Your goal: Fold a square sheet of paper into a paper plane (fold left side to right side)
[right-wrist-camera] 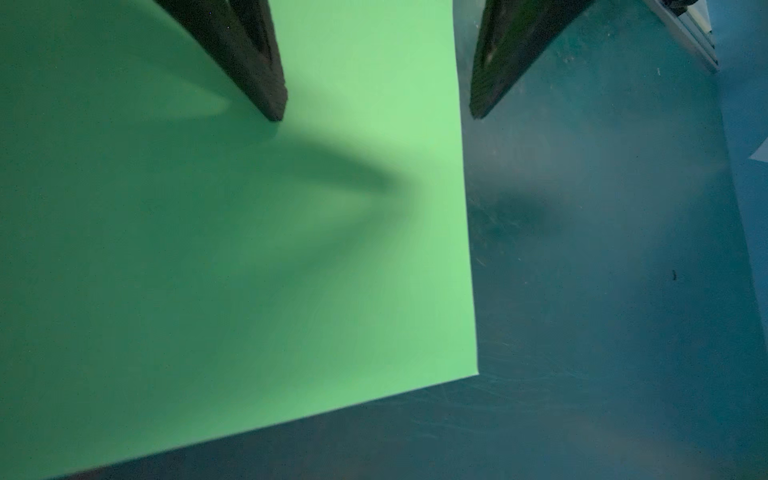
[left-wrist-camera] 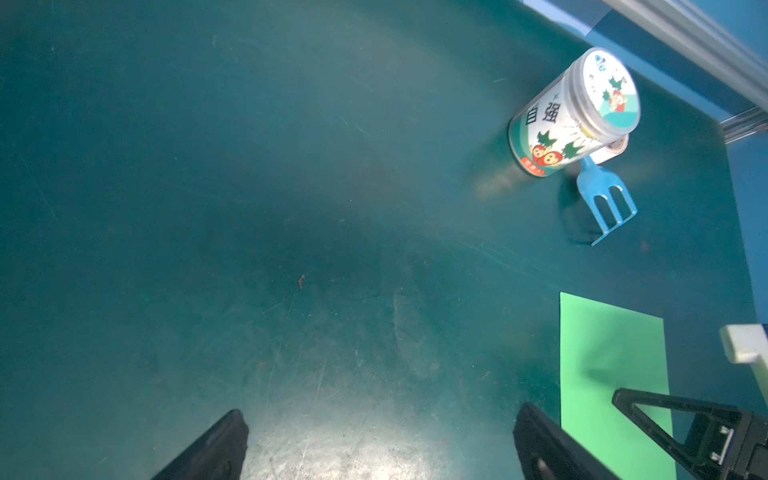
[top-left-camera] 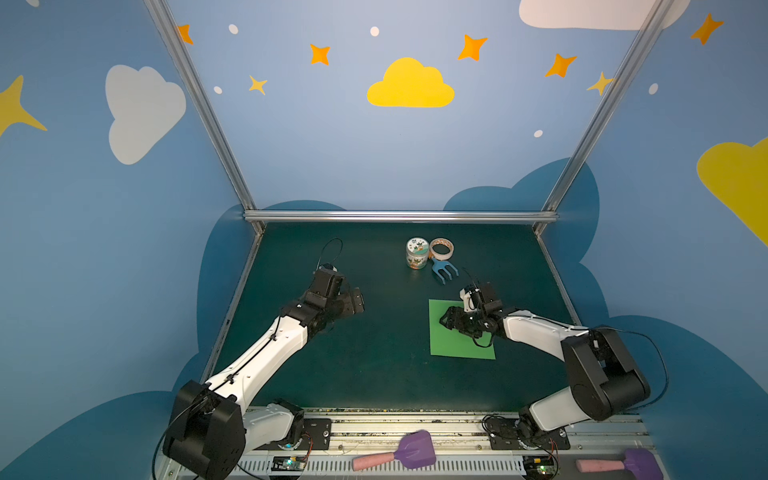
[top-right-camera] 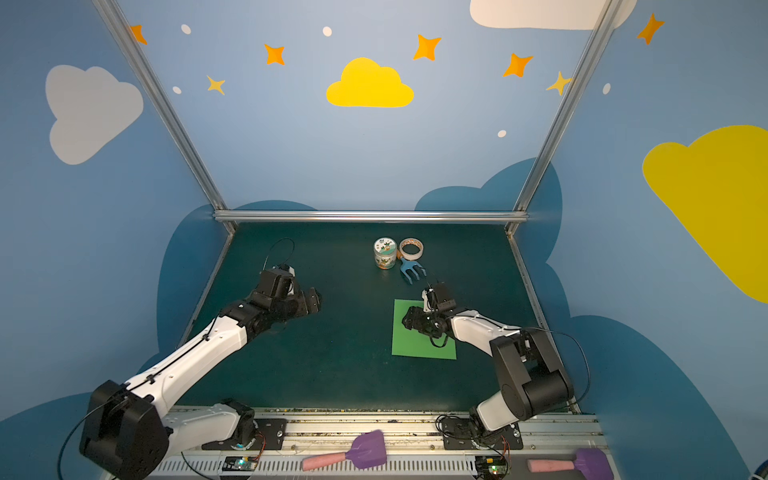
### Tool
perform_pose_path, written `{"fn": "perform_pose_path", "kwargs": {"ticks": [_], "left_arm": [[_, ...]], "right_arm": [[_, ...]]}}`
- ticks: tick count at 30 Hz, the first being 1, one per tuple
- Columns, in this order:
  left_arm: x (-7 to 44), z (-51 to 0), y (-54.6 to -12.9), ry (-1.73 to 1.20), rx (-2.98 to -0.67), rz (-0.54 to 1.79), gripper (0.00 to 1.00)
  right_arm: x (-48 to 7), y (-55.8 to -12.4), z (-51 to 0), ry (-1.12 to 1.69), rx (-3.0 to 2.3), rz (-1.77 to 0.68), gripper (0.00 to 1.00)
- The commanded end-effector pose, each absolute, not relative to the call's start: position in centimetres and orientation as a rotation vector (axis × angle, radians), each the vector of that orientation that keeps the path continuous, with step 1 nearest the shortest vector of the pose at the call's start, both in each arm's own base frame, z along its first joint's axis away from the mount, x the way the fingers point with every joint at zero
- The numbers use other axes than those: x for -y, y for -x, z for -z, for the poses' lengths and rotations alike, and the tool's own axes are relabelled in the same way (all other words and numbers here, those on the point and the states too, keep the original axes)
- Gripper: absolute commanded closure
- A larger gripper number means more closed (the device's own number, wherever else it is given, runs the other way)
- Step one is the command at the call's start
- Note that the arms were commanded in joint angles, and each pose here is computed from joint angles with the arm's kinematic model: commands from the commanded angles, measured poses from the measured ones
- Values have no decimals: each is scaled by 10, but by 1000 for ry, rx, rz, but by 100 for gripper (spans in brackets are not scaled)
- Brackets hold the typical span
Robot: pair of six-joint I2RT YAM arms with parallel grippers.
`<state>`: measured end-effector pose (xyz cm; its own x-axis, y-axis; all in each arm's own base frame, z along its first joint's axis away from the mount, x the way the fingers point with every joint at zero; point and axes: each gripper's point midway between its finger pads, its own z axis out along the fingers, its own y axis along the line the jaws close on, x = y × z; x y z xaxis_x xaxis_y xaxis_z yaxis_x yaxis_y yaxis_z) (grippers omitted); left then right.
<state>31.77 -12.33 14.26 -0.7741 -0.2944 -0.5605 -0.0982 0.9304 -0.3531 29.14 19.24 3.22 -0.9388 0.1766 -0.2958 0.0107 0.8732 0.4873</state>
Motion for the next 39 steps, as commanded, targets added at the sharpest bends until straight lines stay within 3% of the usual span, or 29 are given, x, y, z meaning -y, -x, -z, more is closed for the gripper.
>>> {"fn": "perform_pose_path", "kwargs": {"ticks": [1,8,13,19,26,39], "left_arm": [[124,-140,-316,284,-2471,393,0],[131,-139,-317,272,-2491,416,0],[141,-138,-317,260,-2497,434,0],[161,-141,-321,204,-2499,434,0],[208,-131,-332,87,-2544,448,0],[300,-92,-345,-280,-2613,269,0]], "right_arm": [[-213,-269,-1,-148,-2812,-712,30],[-270,-256,1,-25,-2844,-726,31],[-281,-266,-33,33,-2799,-727,31],[-236,-287,-81,-53,-2724,-694,24],[-146,-298,-96,-303,-2696,-572,13],[-88,-276,-87,-510,-2639,-765,19]]}}
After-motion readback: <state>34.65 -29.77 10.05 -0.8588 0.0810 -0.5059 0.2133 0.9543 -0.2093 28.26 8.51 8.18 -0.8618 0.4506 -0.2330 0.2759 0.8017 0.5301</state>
